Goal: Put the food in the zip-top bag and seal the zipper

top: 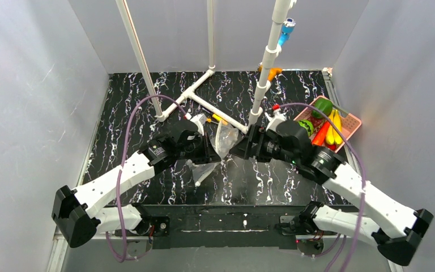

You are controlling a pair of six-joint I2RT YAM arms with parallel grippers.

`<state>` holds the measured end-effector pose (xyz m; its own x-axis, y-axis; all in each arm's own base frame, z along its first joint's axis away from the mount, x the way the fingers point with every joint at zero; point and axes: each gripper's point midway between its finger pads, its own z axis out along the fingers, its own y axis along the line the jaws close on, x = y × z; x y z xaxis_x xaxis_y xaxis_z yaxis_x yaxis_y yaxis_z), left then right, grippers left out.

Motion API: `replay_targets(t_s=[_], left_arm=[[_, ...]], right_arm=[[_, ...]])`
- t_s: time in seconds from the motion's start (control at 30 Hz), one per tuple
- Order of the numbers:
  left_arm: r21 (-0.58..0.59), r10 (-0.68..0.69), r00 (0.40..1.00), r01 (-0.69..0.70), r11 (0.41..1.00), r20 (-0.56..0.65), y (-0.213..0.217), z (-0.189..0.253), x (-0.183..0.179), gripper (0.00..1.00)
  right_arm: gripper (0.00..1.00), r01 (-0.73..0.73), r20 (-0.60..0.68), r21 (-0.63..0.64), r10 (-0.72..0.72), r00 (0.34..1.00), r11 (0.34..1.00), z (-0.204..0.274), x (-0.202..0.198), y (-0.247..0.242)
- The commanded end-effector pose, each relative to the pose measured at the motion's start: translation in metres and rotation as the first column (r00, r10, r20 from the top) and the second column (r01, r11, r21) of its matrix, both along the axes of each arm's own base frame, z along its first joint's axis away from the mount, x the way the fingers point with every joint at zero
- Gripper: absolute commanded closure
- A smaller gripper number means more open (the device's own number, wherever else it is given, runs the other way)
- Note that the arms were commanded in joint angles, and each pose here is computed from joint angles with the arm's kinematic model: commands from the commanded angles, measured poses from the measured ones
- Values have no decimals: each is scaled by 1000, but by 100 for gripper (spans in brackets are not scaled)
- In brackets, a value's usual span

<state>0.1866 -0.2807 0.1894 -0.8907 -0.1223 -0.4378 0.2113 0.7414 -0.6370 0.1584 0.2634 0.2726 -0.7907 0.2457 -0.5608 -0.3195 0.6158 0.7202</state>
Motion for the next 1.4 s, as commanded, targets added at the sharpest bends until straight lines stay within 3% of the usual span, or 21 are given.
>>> replay_targets(t_s=[0.0, 0.13, 0.37, 0.47, 0.63, 0.77, 0.9, 1.0, 1.1, 1.13, 1.17, 1.3, 1.37], left_arm=[[-93, -94, 995, 97, 991, 32, -18, 11, -7, 100], [-85, -126, 991, 129, 988, 34, -21, 8, -10, 100], [-71, -178, 984, 178, 982, 8, -30, -1, -18, 100], [-70, -194, 981, 194, 978, 16, -32, 1, -21, 100], [-50, -203, 979, 203, 978, 15, -31, -5, -23, 98], [-36, -210, 978, 210, 977, -1, -33, -11, -24, 99], [-28, -219, 976, 219, 975, -1, -32, -13, -25, 99], [-25, -218, 976, 218, 976, 9, -29, -9, -25, 98], [-35, -225, 974, 226, 974, 22, -27, -3, -29, 94], [-36, -224, 974, 225, 974, 21, -25, -4, -30, 94], [-35, -221, 975, 222, 974, 21, -23, -4, -31, 93], [-30, -219, 976, 220, 975, 15, -21, -6, -33, 93], [-26, -221, 975, 221, 975, 8, -20, -8, -34, 93]], right_arm=[[10, -57, -99, -13, 55, 994, 998, -2, 5, 7], [6, -57, -157, -192, 27, 987, 980, -24, 16, 1], [2, 23, -139, -242, -58, 989, 970, -38, 41, 6], [2, 140, -111, -348, -189, 976, 927, -49, 61, -10], [2, 219, -126, -453, -305, 944, 864, -62, 76, -13], [2, 226, -108, -530, -330, 938, 817, -71, 82, -11], [2, 194, -97, -533, -287, 953, 824, -73, 81, 2], [15, 145, -134, -519, -247, 960, 843, -84, 73, 10], [50, 94, -126, -419, -160, 979, 903, -84, 59, 24], [52, 92, -112, -380, -144, 983, 920, -77, 56, 25], [51, 86, -105, -363, -133, 986, 928, -77, 55, 27], [21, 53, -135, -392, -114, 984, 918, -79, 49, 27], [16, 35, -148, -398, -102, 984, 917, -83, 46, 32]])
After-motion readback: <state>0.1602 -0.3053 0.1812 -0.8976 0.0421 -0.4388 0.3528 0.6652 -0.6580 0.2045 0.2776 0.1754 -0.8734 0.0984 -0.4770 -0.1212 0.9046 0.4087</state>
